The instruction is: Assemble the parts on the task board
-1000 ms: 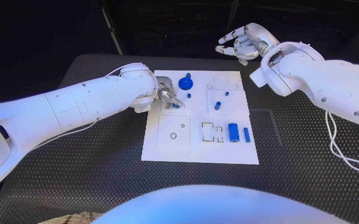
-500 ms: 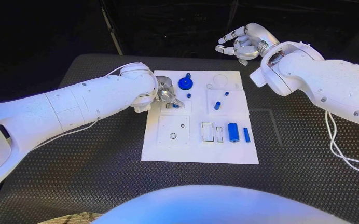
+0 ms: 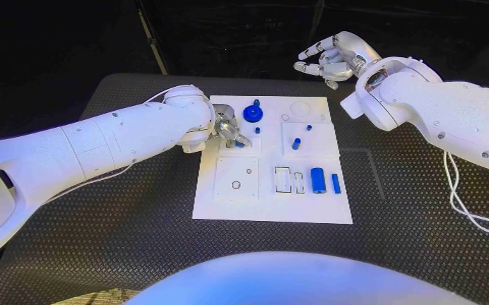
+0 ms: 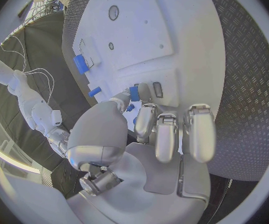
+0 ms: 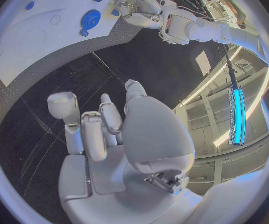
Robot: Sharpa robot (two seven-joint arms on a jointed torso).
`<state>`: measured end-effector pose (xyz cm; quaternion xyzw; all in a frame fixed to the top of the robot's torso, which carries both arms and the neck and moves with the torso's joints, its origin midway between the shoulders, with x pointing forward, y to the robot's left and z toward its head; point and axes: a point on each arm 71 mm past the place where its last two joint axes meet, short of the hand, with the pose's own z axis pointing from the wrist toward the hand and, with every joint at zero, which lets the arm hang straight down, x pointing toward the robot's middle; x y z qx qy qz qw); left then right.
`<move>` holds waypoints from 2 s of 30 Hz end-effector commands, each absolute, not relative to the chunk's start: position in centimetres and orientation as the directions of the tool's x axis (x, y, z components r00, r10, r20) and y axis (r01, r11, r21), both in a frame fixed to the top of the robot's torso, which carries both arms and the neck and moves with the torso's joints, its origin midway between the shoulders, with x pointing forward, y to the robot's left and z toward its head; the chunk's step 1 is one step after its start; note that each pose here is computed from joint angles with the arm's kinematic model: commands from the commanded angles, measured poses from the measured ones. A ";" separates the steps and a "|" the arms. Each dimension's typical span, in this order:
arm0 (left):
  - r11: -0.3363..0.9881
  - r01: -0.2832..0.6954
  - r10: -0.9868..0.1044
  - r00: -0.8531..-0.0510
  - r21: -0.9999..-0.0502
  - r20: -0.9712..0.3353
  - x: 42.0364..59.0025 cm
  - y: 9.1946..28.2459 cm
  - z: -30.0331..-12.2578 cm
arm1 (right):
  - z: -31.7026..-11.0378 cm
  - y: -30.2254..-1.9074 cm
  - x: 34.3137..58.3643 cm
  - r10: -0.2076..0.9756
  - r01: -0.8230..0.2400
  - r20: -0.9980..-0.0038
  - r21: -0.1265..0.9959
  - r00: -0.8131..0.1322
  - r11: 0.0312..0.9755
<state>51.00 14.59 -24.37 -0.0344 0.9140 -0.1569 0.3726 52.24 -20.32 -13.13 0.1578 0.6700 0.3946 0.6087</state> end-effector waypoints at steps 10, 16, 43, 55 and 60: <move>0.952 0.049 -0.170 -0.735 -0.302 -0.656 50.8 14.8 -24.4 | -13.0 -20.2 52.3 0.691 -0.276 -0.691 0.721 -0.214 0.636; 0.952 0.048 -0.172 -0.733 -0.302 -0.658 50.9 14.9 -24.3 | -13.0 -20.2 52.3 0.690 -0.276 -0.691 0.721 -0.215 0.636; 0.947 0.044 -0.189 -0.727 -0.319 -0.660 51.0 14.8 -23.7 | -13.2 -20.2 52.4 0.687 -0.271 -0.692 0.721 -0.222 0.638; 0.946 0.041 -0.193 -0.724 -0.320 -0.662 51.0 14.7 -23.7 | -13.2 -20.2 52.4 0.685 -0.269 -0.692 0.721 -0.227 0.639; 0.946 0.042 -0.193 -0.724 -0.321 -0.662 51.0 14.6 -23.7 | -13.3 -20.1 52.4 0.684 -0.269 -0.692 0.721 -0.229 0.639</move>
